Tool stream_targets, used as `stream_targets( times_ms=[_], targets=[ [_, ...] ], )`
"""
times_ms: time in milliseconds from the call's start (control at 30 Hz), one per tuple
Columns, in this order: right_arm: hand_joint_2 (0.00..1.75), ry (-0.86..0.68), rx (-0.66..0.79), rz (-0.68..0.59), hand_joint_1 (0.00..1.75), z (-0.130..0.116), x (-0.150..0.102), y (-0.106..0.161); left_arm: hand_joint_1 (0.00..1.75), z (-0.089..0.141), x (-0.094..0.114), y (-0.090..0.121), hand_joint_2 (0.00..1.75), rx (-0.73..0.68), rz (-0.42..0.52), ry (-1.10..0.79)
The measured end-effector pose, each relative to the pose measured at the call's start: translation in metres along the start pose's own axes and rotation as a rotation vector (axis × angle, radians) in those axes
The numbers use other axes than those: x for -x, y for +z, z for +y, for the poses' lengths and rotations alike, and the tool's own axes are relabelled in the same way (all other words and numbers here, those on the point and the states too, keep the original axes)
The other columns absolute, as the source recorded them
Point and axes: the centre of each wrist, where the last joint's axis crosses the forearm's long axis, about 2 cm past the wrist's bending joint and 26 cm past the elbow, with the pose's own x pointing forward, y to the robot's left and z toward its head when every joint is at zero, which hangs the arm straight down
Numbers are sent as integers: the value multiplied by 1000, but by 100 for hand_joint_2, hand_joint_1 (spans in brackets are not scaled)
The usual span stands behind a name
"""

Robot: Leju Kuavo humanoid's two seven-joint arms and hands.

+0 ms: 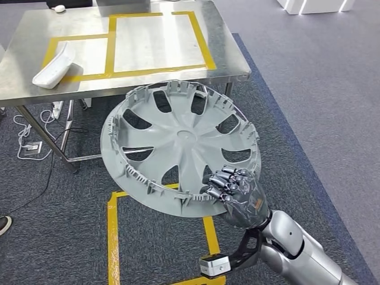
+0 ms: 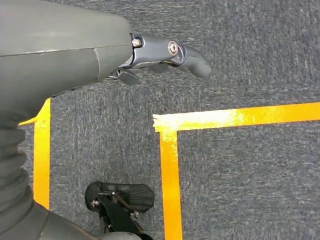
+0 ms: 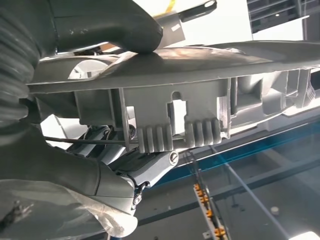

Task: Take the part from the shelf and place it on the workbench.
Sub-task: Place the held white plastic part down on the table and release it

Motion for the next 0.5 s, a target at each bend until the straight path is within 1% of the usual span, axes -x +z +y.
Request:
stream_targets(
  times_ms=[500],
  targets=[
    [175, -7, -11, 3, 175, 2, 0, 2, 0, 1, 1, 0, 175, -3, 6, 0]
  ],
)
